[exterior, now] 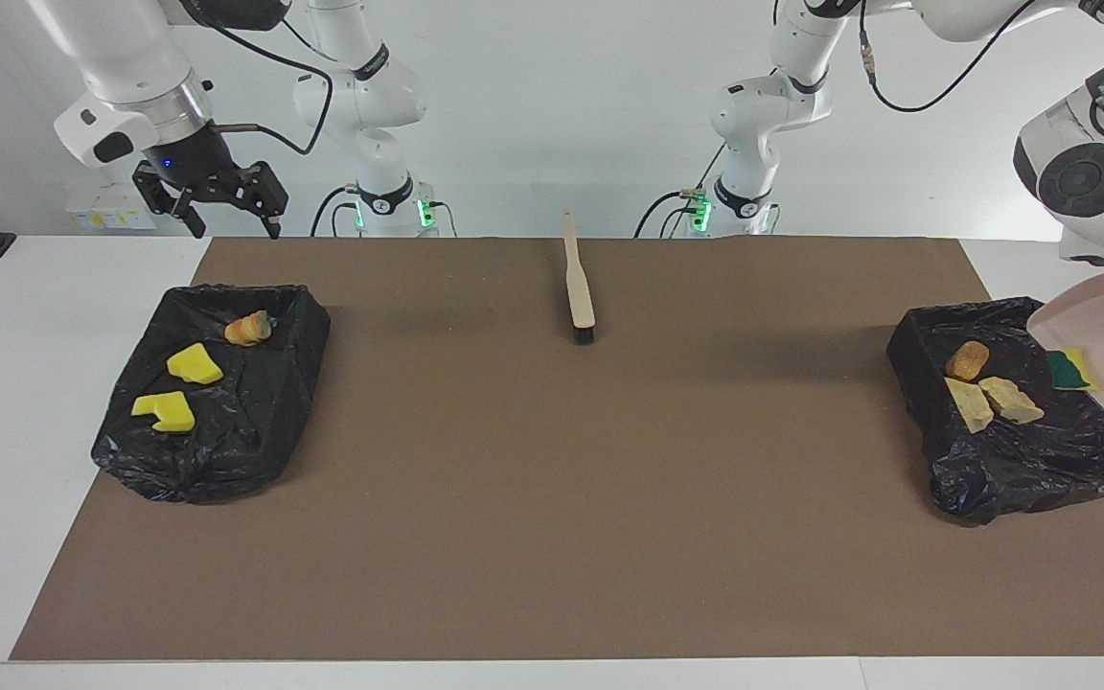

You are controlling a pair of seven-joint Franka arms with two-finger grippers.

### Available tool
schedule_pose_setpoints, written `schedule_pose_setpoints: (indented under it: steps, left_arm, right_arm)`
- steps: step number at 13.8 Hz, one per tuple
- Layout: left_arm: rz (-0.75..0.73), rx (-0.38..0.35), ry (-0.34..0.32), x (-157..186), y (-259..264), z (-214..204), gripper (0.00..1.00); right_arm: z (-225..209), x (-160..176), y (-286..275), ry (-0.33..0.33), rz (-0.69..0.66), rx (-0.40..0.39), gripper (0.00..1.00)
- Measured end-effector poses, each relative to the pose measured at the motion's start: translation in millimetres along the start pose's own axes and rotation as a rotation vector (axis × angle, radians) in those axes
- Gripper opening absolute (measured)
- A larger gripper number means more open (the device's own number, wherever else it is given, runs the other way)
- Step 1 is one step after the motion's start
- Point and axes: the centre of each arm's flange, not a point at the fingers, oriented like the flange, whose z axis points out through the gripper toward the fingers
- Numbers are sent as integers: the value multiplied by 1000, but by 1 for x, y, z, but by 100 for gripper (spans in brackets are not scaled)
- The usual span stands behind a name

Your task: Sweep and dump trash in bin

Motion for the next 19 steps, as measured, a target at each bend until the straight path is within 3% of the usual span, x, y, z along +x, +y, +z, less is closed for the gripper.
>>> schedule_pose_setpoints:
  steps: [4, 11, 15, 19]
  left_arm:
    - [-37, 9, -41, 21, 29, -1, 30]
    - [-4, 22, -51, 43, 34, 6, 30]
    - [106, 51, -66, 49, 31, 9, 30]
    - [240, 133, -96, 51, 23, -1, 30]
  right_arm:
    - [0, 0, -2, 0, -5, 0, 100]
    - [-1, -1, 1, 4, 3, -3, 100]
    - [-3, -2, -11, 9, -17, -7, 100]
    - [-4, -2, -14, 10, -23, -6, 100]
